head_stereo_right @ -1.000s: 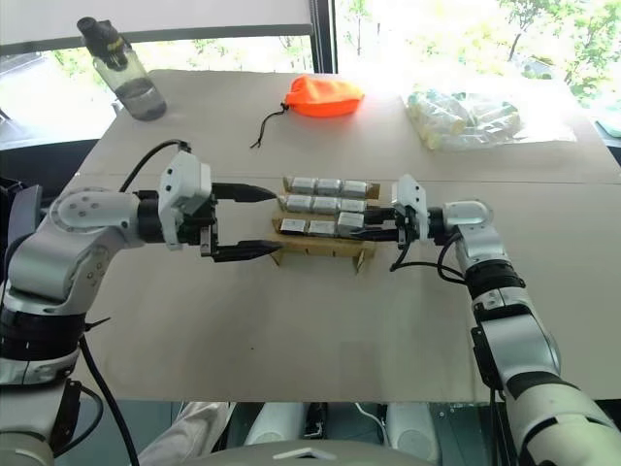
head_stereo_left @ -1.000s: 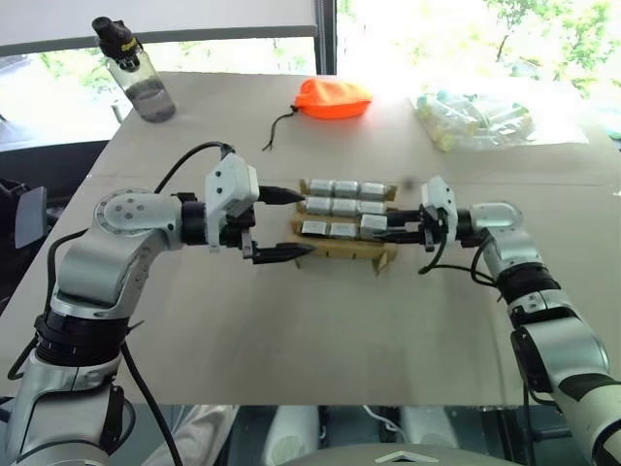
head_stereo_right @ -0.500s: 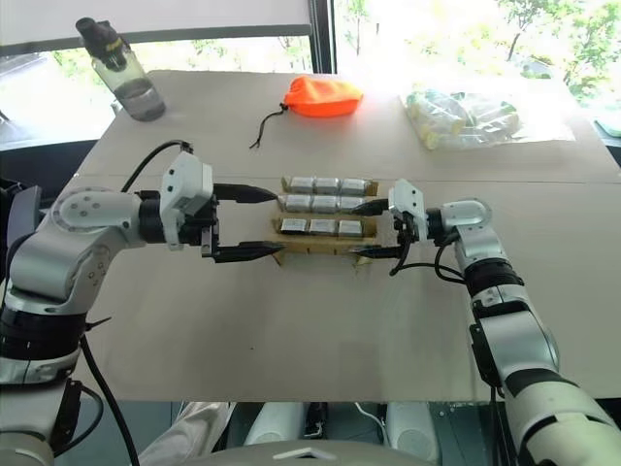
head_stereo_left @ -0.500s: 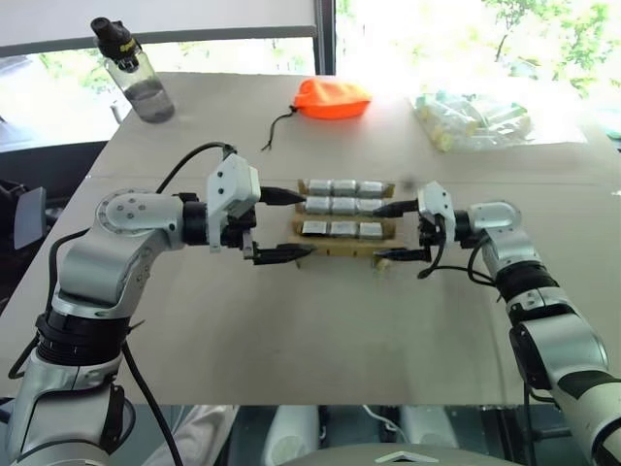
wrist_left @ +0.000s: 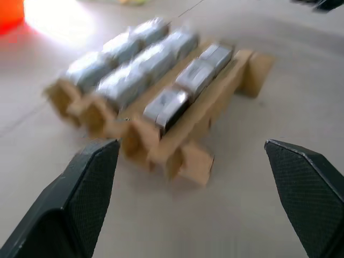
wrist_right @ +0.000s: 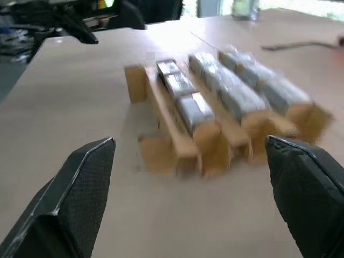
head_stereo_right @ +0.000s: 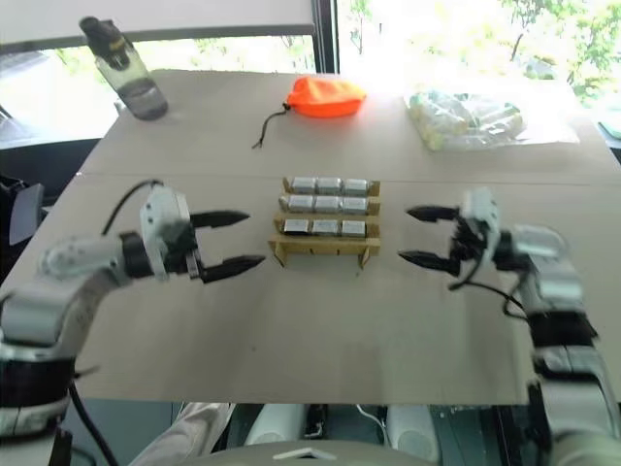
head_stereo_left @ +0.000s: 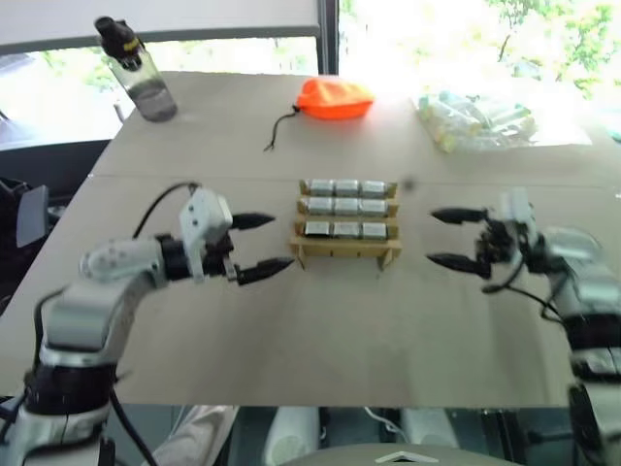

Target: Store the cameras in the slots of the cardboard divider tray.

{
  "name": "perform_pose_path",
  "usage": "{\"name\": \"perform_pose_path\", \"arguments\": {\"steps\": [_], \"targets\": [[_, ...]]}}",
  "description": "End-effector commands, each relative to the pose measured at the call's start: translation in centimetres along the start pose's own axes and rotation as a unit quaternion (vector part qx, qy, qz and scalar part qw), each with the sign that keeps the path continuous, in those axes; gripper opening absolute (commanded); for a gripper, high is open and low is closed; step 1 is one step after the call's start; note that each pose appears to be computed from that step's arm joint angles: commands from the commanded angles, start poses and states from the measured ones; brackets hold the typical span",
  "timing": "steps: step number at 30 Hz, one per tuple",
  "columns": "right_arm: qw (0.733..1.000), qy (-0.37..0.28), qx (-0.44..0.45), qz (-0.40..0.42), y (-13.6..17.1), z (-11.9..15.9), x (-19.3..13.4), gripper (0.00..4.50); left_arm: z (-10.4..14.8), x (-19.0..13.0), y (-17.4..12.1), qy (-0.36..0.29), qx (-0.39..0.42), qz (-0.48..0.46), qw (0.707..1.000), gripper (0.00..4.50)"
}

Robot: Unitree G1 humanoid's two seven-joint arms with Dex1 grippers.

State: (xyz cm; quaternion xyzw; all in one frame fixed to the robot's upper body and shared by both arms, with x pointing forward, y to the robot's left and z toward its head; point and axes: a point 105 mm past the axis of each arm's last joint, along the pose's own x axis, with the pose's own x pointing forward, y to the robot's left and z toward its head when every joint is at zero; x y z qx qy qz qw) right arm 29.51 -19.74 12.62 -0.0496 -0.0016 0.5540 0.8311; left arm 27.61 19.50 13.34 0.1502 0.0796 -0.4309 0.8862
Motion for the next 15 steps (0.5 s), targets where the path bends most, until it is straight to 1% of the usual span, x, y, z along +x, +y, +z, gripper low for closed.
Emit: {"name": "perform_pose_path", "arguments": {"steps": [1, 4, 8, 11, 15], "targets": [[0.997, -0.001, -0.016, -0.07, 0.1, 0.2, -2.6, 4.41, -0.6, -0.2, 0.3, -0.014, 0.028, 0.075, 0.997, 4.5], [0.993, 0.024, -0.008, -0.118, 1.0, -1.8, -4.9, 4.41, -2.9, -0.6, 0.1, -0.01, 0.004, 0.109, 0.994, 4.5], [0.987, 0.038, 0.005, -0.155, 1.9, -3.0, -6.6, 4.41, -4.1, -1.2, -0.4, -0.019, -0.009, 0.119, 0.993, 4.5], [0.984, 0.047, 0.002, -0.171, 1.9, -3.4, -7.3, 4.41, -4.2, -1.2, -0.9, -0.03, -0.016, 0.11, 0.993, 4.5], [0.982, 0.061, -0.001, -0.176, 2.0, -4.1, -7.9, 4.41, -3.3, -1.1, -1.3, -0.053, -0.012, 0.095, 0.994, 4.5]]}}
